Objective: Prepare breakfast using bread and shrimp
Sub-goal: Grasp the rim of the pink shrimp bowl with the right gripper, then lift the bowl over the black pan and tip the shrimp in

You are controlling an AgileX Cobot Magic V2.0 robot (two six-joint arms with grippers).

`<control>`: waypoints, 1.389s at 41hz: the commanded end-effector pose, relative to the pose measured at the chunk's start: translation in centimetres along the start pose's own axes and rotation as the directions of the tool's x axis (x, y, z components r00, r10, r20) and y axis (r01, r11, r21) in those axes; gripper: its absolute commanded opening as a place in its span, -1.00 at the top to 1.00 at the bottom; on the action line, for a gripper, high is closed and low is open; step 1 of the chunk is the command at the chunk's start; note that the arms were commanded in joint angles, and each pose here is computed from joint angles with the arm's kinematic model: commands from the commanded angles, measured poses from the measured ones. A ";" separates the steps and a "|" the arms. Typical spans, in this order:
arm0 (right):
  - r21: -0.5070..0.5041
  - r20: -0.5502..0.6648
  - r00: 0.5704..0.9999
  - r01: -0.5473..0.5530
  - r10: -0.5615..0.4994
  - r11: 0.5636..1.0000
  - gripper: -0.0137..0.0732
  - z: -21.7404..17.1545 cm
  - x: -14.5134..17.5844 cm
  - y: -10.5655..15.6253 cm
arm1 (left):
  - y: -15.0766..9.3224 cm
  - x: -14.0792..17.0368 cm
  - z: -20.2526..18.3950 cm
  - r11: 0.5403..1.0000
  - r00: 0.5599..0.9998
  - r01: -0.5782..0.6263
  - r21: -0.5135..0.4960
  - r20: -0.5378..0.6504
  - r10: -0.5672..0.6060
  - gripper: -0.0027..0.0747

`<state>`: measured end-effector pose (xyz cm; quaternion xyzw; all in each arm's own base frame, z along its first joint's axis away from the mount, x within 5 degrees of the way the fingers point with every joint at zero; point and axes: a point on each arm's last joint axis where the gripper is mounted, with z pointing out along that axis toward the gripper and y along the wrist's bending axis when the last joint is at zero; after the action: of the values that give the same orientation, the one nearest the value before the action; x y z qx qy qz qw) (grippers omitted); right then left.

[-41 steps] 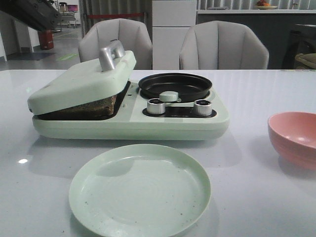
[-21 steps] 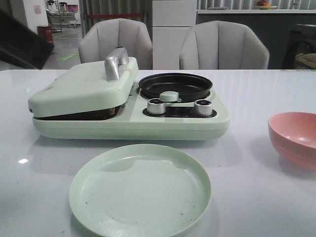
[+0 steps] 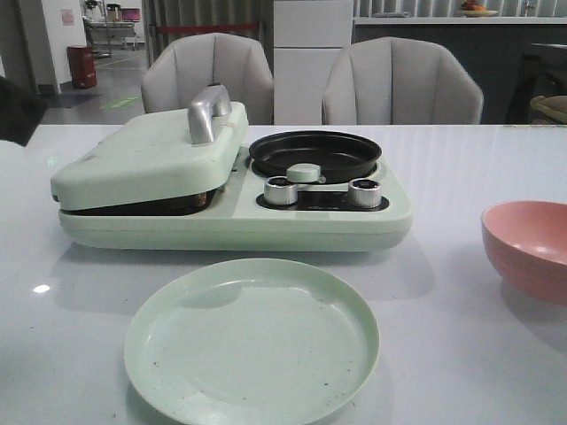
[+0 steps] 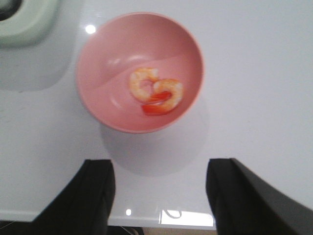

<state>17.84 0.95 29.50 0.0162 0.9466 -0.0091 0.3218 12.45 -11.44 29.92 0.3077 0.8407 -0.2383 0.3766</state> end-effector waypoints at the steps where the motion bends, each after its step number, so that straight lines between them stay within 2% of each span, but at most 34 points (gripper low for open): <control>1: 0.056 0.041 0.998 -0.056 0.053 0.997 -0.50 0.9 -2.4 -1.5 | -0.2 -1.3 -0.7 1.000 0.996 0.008 -0.002 0.094 -0.008 0.67; 6: 0.079 -0.033 0.993 -0.110 0.113 0.991 -0.50 3.7 -3.6 -2.8 | -0.2 -1.3 -0.7 1.000 0.996 0.008 -0.002 0.094 -0.008 0.67; 12: 0.037 -0.087 0.984 -0.151 0.153 0.988 -0.50 6.6 -4.9 -3.9 | -0.2 -1.3 -0.7 1.000 0.996 0.008 -0.002 0.094 -0.008 0.67; 20: -0.029 -0.135 0.982 -0.141 0.135 0.990 -0.50 10.6 -6.8 -4.6 | -0.2 -1.3 -0.7 1.000 0.996 0.008 -0.001 0.093 -0.008 0.67; 35: -0.020 -0.210 0.970 -0.133 0.126 0.991 -0.48 16.6 -8.0 -5.2 | -0.3 -1.3 -0.7 1.000 0.996 0.011 0.001 0.093 -0.011 0.67; 37: -0.018 -0.217 0.969 -0.129 0.122 0.992 -0.42 16.9 -7.9 -5.3 | -0.3 -1.3 -0.7 1.000 0.996 0.011 0.001 0.093 -0.011 0.67; 45: -0.016 -0.214 0.969 -0.128 0.122 0.992 0.21 17.3 -7.9 -5.3 | -0.3 -1.3 -0.7 1.000 0.996 0.012 0.002 0.093 -0.013 0.67; 48: -0.016 -0.211 0.970 -0.124 0.118 0.992 0.37 17.3 -7.9 -5.4 | -0.3 -1.3 -0.7 1.000 0.996 0.012 0.002 0.093 -0.013 0.67; 53: -0.015 -0.209 0.972 -0.113 0.107 0.993 0.53 17.0 -8.0 -5.3 | -0.3 -1.3 -0.7 1.000 0.996 0.012 0.002 0.093 -0.013 0.67; 57: -0.018 -0.173 0.980 -0.105 0.100 0.994 0.59 15.9 -8.5 -5.1 | -0.3 -1.3 -0.7 1.000 0.996 0.012 0.002 0.093 -0.013 0.67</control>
<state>34.08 -4.68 18.70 0.0767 0.9804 0.0364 0.1777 12.43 -11.43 29.88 0.3077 0.8409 -0.2382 0.3762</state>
